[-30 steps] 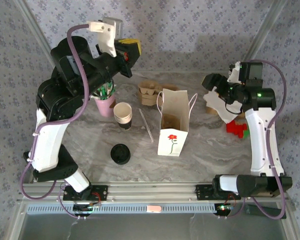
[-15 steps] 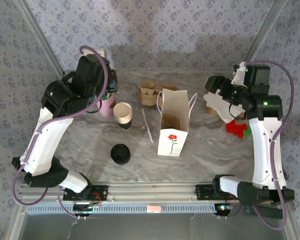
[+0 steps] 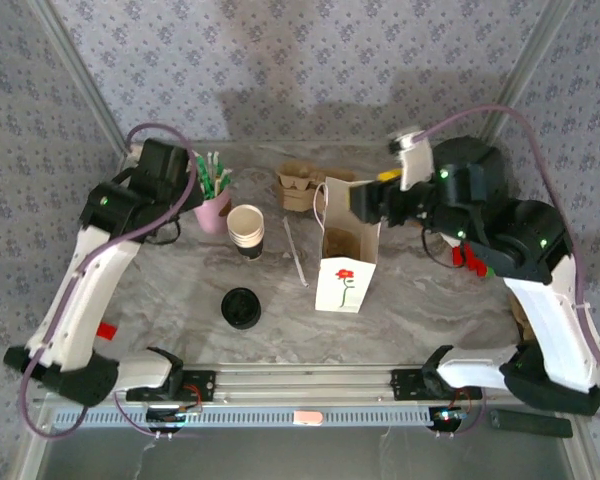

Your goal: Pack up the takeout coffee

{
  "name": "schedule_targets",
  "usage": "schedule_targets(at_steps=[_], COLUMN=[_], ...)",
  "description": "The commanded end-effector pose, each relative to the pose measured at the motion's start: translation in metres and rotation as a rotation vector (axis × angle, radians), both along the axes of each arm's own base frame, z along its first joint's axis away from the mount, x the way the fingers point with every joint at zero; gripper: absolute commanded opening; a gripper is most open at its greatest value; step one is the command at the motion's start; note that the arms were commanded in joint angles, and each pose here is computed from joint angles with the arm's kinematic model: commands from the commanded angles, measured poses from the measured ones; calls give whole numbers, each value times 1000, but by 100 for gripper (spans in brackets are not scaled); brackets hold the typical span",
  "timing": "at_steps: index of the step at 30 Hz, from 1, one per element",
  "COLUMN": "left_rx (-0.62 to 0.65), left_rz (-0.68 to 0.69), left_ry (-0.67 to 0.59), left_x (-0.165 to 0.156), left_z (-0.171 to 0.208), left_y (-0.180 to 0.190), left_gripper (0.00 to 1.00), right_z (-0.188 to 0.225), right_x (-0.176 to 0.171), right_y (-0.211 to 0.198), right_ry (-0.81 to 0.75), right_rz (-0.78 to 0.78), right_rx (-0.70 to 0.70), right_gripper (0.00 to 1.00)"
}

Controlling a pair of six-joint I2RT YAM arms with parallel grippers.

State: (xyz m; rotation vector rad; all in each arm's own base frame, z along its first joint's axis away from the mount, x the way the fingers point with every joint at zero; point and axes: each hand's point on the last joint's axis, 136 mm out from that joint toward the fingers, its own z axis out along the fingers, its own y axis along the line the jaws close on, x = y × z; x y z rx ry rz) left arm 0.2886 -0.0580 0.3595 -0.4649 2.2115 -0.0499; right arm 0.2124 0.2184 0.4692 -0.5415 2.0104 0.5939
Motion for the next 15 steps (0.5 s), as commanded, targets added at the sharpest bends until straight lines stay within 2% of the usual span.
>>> schedule_targets(at_steps=[1,7,11,15], left_rx=[-16,30,42,50], left_rz=[167,275,267,244], left_ry=[-220,-324,-327,-320], left_x=[-28,-70,-81,-82], left_z=[42,49,46,41], left_y=[45,86,92,90], left_gripper=[57,59,61,62], right_z=[-41,-132,-201,-248], right_x=[6,-23,-38,-38], right_y=[37,124,147,150], right_ry=[-10,199,392,484], right_rz=[-20,96,65,21], right_rx=[-282,-519,-626,-698], right_gripper=[70,68,67,65])
